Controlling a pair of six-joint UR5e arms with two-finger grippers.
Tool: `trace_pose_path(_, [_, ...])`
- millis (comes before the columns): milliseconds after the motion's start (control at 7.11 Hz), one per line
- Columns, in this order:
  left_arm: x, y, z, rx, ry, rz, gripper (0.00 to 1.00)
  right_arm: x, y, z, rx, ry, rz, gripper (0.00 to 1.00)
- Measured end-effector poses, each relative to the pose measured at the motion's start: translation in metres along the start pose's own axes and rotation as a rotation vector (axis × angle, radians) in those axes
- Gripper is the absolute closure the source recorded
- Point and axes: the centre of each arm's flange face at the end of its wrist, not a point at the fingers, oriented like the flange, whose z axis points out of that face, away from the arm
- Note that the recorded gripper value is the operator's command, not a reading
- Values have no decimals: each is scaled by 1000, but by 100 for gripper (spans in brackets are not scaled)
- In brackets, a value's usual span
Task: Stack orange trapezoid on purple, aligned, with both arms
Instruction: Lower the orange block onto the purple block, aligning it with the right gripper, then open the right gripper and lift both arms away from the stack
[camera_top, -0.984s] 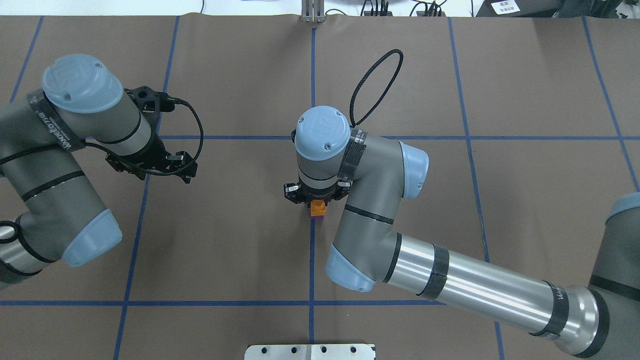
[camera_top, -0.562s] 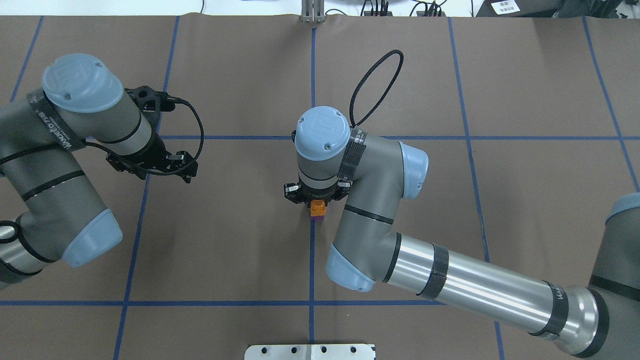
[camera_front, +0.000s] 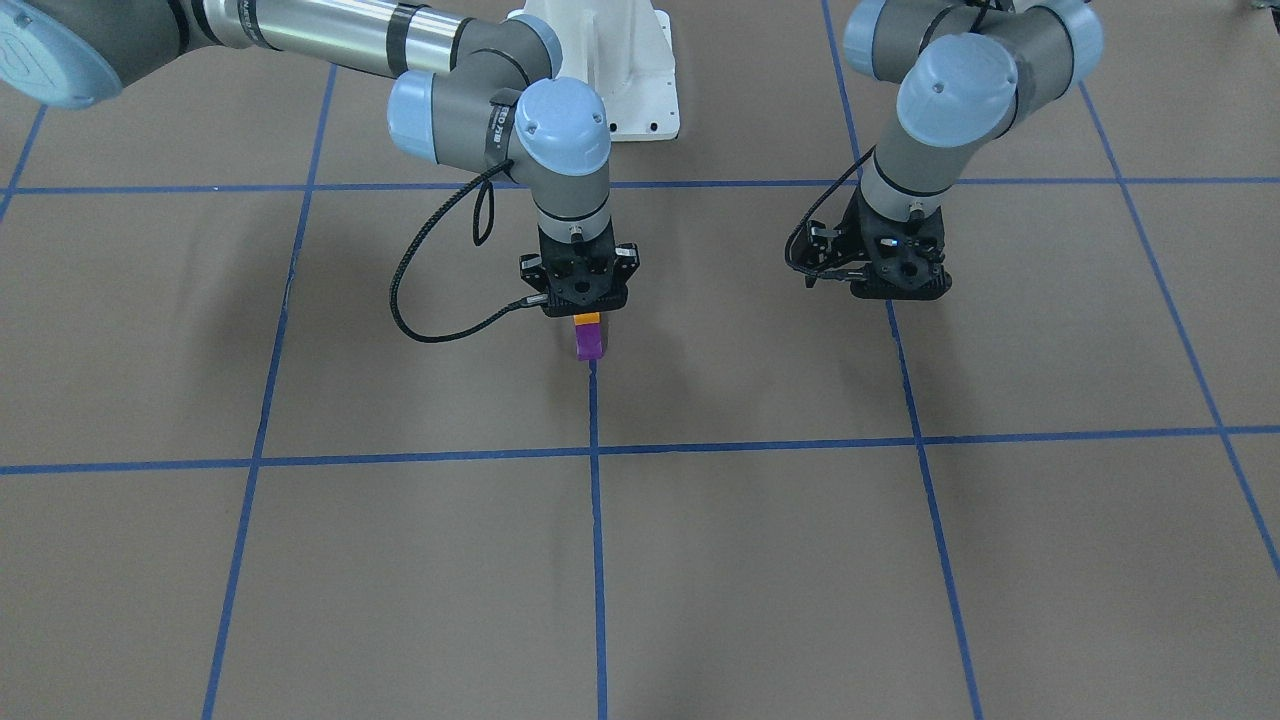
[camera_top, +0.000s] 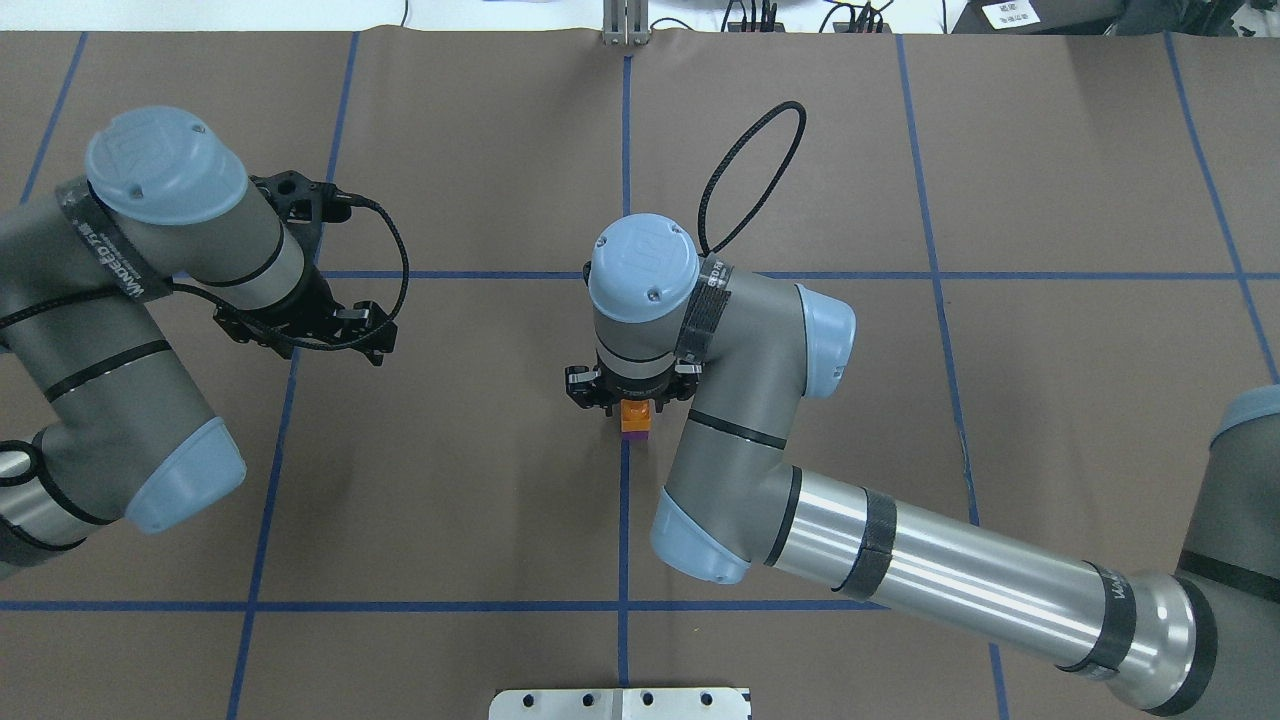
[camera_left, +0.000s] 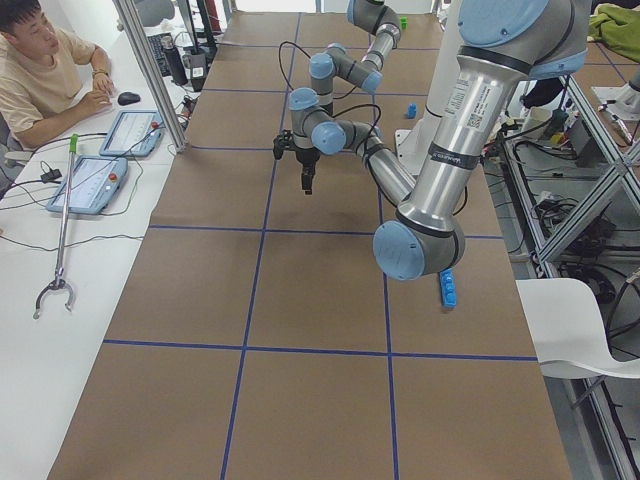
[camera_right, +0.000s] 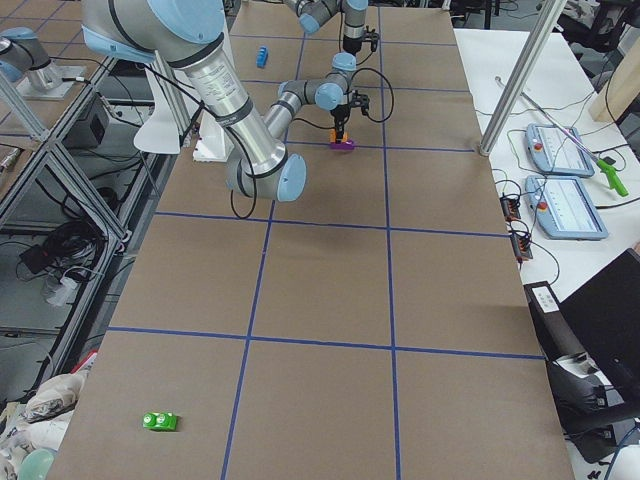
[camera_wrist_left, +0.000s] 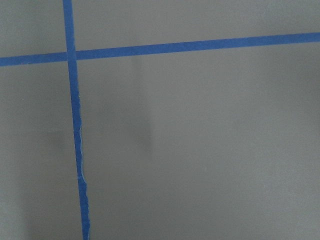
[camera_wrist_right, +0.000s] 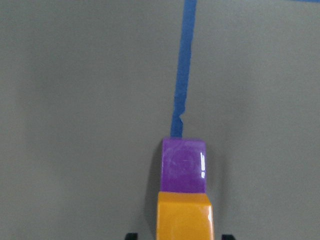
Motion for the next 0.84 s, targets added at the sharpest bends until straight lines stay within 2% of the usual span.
trace_pose_path(281, [0,0,0,0,0,0,0,1,-4,-11,11,-14,0,0])
trace_pose_path(562, [-6,-4,-6,10,4,1,0,16,-13,-48,37,-56,10,0])
trace_pose_path(844, [-40,-9,-22,27,6,26,0,83,-14,-79,45,-72,43,0])
